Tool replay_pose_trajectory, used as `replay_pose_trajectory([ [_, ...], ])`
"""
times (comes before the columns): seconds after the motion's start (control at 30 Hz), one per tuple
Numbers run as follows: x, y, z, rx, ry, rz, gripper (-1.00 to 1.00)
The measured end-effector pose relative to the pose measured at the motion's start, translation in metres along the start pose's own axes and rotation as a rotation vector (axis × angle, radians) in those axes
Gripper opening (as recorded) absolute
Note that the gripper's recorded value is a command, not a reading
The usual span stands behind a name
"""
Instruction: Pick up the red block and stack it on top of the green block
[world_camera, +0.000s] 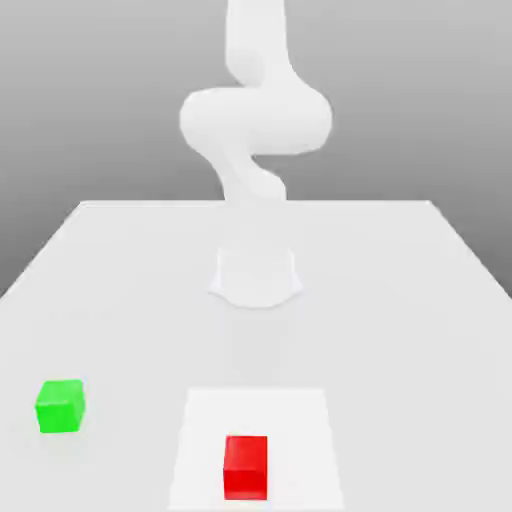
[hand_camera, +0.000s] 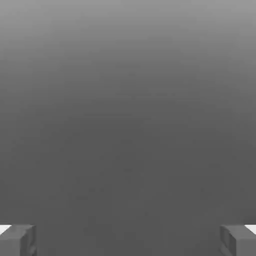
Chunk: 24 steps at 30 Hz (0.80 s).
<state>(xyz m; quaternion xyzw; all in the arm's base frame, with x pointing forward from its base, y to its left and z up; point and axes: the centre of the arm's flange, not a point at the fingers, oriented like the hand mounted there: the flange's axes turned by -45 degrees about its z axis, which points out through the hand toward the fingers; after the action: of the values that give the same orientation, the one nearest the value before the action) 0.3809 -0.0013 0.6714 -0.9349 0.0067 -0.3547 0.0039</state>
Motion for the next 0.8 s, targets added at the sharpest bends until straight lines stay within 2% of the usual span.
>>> replay_pose_trajectory([
  [0.37,-0.062,0.006,0.217,0.0,-0.331,0.004,0.0],
  [0.8,-0.236,0.014,0.397,-0.014,-0.706,0.005,0.0],
])
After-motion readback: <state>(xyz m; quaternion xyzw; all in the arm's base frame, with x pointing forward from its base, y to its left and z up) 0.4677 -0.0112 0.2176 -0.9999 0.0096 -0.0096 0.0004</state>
